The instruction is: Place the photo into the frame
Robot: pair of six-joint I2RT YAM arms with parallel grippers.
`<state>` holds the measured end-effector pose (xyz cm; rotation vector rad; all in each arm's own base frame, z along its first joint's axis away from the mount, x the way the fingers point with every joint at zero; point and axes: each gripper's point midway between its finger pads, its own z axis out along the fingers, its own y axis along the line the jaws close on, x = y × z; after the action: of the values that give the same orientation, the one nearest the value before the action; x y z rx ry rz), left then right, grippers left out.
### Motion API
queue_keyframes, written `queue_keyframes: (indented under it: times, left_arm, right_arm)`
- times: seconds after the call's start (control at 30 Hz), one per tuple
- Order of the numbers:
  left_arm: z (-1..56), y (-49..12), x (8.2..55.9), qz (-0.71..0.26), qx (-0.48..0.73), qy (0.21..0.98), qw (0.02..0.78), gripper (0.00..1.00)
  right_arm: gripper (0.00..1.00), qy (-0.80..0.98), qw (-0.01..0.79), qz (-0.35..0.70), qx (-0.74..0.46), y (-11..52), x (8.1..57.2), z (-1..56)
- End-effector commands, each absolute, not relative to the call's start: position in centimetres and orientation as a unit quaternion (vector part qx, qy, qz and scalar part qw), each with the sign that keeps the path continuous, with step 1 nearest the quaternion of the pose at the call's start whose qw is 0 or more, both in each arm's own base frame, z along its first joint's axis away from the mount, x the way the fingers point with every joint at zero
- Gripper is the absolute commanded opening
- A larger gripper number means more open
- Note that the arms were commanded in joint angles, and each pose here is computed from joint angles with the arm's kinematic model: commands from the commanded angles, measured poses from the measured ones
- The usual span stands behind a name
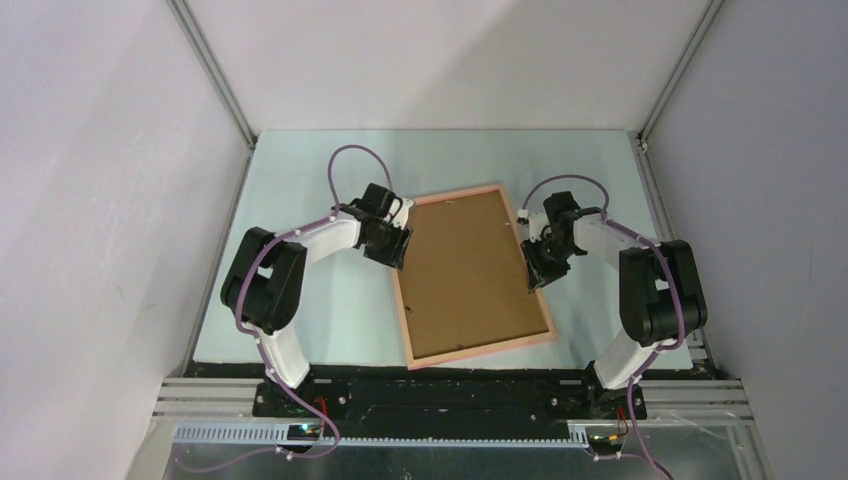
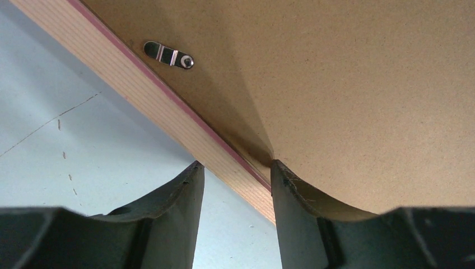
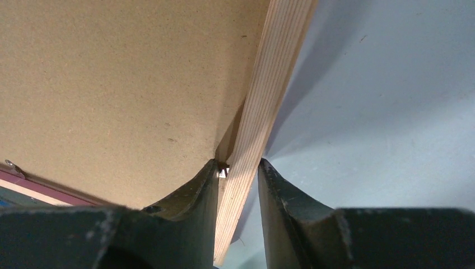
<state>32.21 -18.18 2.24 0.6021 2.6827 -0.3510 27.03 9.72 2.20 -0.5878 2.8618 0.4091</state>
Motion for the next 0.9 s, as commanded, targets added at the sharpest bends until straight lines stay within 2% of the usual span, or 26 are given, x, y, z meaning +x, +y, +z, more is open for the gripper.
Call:
queue_keyframes:
  times: [0.0,0.4,0.6,0.73,0.87]
  left_arm:
    - [3.4,-18.4,33.3,-0.129,0.208,0.948,0.205,0.52]
    - [3.3,-18.3,33.3,-0.127,0.207,0.948,0.204,0.52]
    - [3.4,-18.4,33.3,-0.132,0.21,0.947,0.204,0.52]
    - [3.5,-18.7,33.1,-0.142,0.219,0.944,0.202,0.52]
    - [3.8,-18.9,33.1,-0.146,0.225,0.941,0.206,0.52]
  right_arm:
    - [0.32,0.964,0.094,0.132,-0.21,9.2,26.9,2.4]
    - [0.31,0.962,0.09,0.133,-0.219,9.2,26.7,2.4]
    - [0.53,0.962,0.121,0.137,-0.205,9.5,28.6,3.9]
    - [0.6,0.96,0.149,0.144,-0.186,9.8,30.8,5.3]
    - [0.61,0.959,0.168,0.153,-0.168,10.1,33.0,5.9]
